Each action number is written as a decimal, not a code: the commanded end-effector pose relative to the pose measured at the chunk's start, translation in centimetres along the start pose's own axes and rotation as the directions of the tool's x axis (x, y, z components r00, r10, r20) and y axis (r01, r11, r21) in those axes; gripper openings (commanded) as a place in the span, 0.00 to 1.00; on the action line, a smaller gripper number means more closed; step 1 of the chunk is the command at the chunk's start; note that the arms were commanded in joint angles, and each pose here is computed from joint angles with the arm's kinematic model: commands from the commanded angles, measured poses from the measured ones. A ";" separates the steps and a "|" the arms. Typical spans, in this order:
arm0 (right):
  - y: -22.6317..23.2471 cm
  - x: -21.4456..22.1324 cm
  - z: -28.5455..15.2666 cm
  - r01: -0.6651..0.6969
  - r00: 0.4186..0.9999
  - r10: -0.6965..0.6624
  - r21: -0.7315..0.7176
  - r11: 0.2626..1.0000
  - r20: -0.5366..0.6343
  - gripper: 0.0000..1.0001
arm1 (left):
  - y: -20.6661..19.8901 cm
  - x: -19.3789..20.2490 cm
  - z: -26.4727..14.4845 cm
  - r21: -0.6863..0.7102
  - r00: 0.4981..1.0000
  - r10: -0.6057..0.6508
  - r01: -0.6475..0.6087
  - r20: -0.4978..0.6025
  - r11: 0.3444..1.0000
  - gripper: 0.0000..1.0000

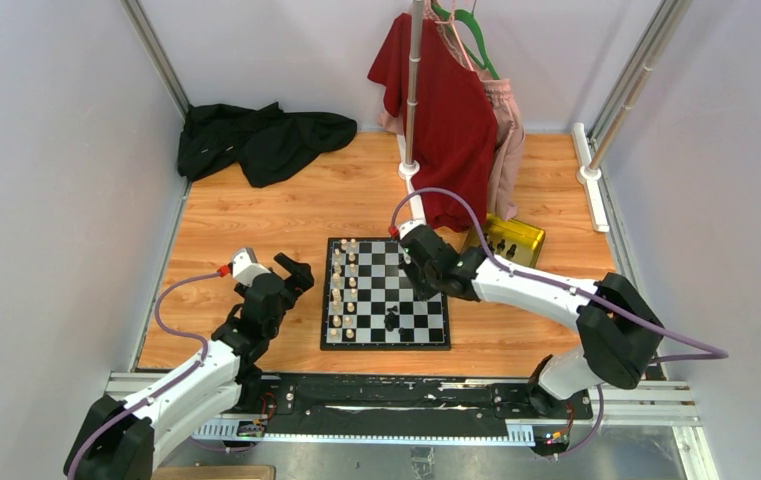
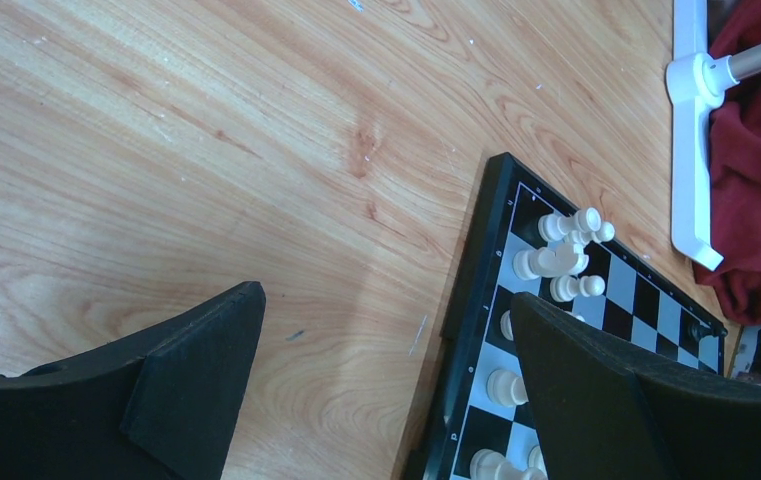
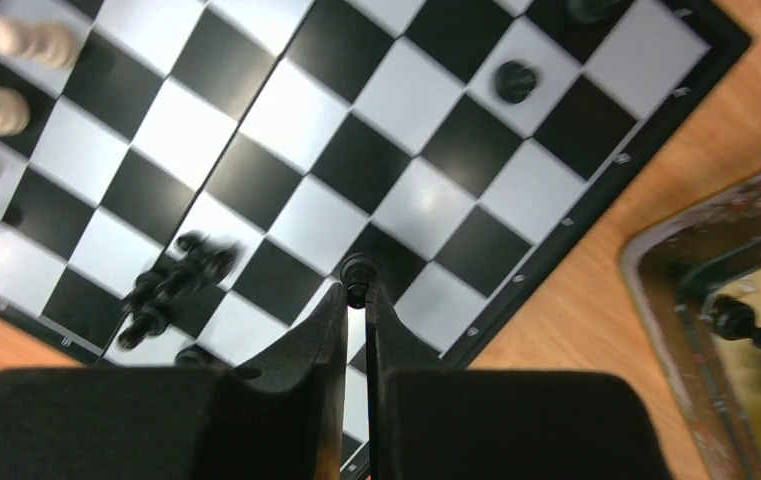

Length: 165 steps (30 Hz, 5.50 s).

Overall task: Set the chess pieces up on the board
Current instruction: Pick up the chess piece from the chessboard, then place the chess piece on the chessboard, then pick up the chess piece from the chessboard, then place the chess piece on the chessboard.

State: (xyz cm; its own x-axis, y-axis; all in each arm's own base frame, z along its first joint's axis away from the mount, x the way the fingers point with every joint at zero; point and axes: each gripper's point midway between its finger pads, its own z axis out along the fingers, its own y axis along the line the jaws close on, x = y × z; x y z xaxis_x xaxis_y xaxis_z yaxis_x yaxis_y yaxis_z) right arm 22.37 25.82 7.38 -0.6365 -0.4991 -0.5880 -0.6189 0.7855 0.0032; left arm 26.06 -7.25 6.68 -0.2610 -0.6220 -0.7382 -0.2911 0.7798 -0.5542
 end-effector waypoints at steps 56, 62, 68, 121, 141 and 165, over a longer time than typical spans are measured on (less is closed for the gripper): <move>-5.8 -3.1 3.9 -0.066 0.994 0.071 0.058 0.996 -0.089 0.34 | 0.7 -0.2 0.2 -0.030 1.000 0.013 -0.013 0.016 0.999 1.00; -5.5 -3.9 2.2 -0.054 0.997 0.057 0.056 0.997 -0.053 0.37 | 0.6 -0.2 0.2 -0.025 1.000 0.010 -0.010 0.015 1.000 1.00; -3.1 -2.5 0.1 -0.002 0.999 0.003 0.031 1.000 -0.052 0.37 | 0.7 -0.1 0.2 -0.027 1.000 0.011 -0.010 0.014 1.000 1.00; 8.8 4.9 -0.7 0.195 0.971 -0.225 -0.285 0.939 -0.077 0.30 | 0.9 0.0 0.3 -0.029 1.000 0.014 -0.014 0.013 0.999 1.00; 4.5 3.5 -2.0 0.172 0.982 -0.179 -0.097 0.980 -0.065 0.00 | 0.9 0.1 0.2 -0.026 1.000 0.015 -0.015 0.010 1.000 1.00; -2.8 -0.4 2.6 0.059 0.990 -0.055 0.027 0.998 -0.132 0.00 | 1.0 0.1 0.2 -0.026 1.000 0.019 -0.019 0.011 0.999 1.00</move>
State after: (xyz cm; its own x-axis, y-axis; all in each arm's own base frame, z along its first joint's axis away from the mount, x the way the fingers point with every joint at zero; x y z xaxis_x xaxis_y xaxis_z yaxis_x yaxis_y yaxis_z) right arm 24.41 24.35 4.97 -0.6628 -0.5865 -0.4654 -0.6362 0.7690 -0.0631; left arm 25.84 -7.13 5.98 -0.2759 -0.6131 -0.7403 -0.3014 0.7865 -0.5391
